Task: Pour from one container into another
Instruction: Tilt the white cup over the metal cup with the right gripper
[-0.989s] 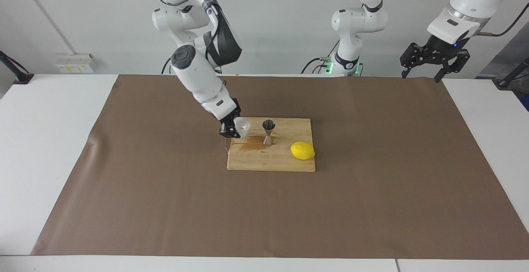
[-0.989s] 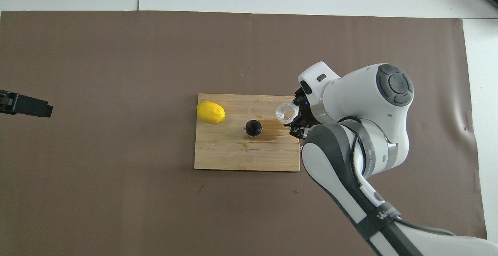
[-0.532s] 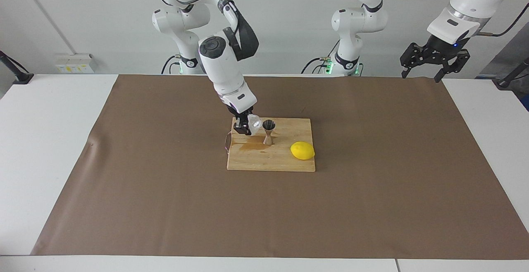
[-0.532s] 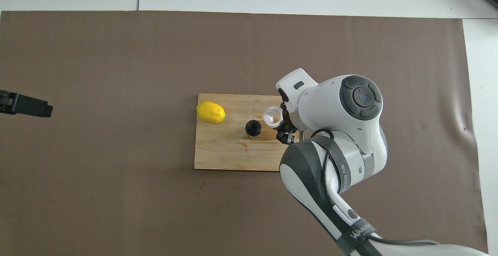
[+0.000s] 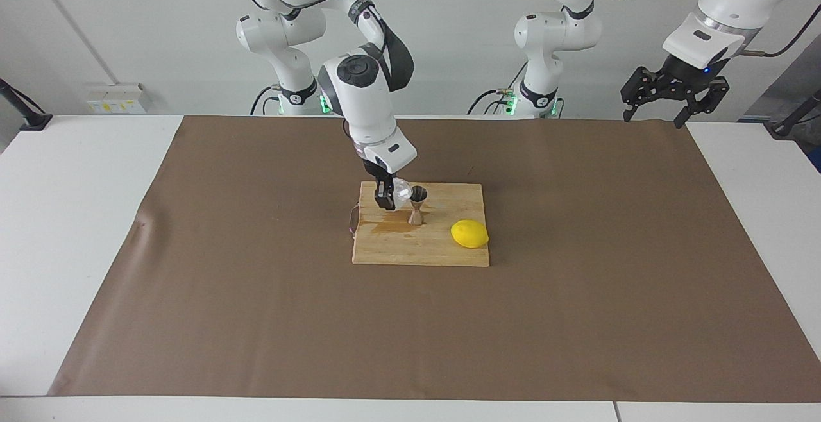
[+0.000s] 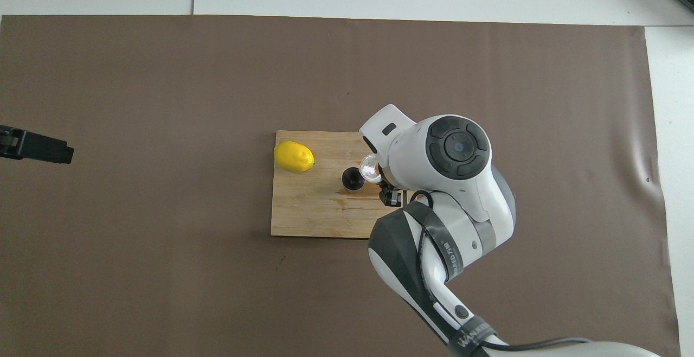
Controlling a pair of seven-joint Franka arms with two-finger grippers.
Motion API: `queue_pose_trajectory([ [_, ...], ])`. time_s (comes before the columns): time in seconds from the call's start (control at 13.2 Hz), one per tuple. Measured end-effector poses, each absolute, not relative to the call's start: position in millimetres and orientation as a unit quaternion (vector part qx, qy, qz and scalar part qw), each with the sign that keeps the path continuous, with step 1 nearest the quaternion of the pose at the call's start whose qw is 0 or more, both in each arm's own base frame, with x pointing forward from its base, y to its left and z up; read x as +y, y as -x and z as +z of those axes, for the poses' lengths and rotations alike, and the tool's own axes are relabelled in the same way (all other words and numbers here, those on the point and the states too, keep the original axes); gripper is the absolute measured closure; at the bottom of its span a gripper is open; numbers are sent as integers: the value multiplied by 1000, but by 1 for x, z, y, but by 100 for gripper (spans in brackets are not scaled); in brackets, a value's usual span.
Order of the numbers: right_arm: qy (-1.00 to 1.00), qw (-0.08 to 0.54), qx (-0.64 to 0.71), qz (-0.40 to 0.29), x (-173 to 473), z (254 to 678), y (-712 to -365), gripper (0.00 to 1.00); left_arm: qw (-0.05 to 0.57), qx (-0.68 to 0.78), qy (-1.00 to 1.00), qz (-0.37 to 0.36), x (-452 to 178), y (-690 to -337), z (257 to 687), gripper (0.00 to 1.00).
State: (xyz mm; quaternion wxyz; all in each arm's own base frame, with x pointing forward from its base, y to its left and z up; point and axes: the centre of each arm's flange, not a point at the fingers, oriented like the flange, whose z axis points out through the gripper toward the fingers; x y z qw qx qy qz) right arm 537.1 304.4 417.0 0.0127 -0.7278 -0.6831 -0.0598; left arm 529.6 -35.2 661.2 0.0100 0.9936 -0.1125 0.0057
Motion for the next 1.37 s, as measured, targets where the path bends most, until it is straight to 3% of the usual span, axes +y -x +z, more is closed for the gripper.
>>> queue_pose_trajectory([
  [1.37,632,-117,-766,-13,353,430,-525,49,10,-112,-994,6,-35,-530,661,0],
])
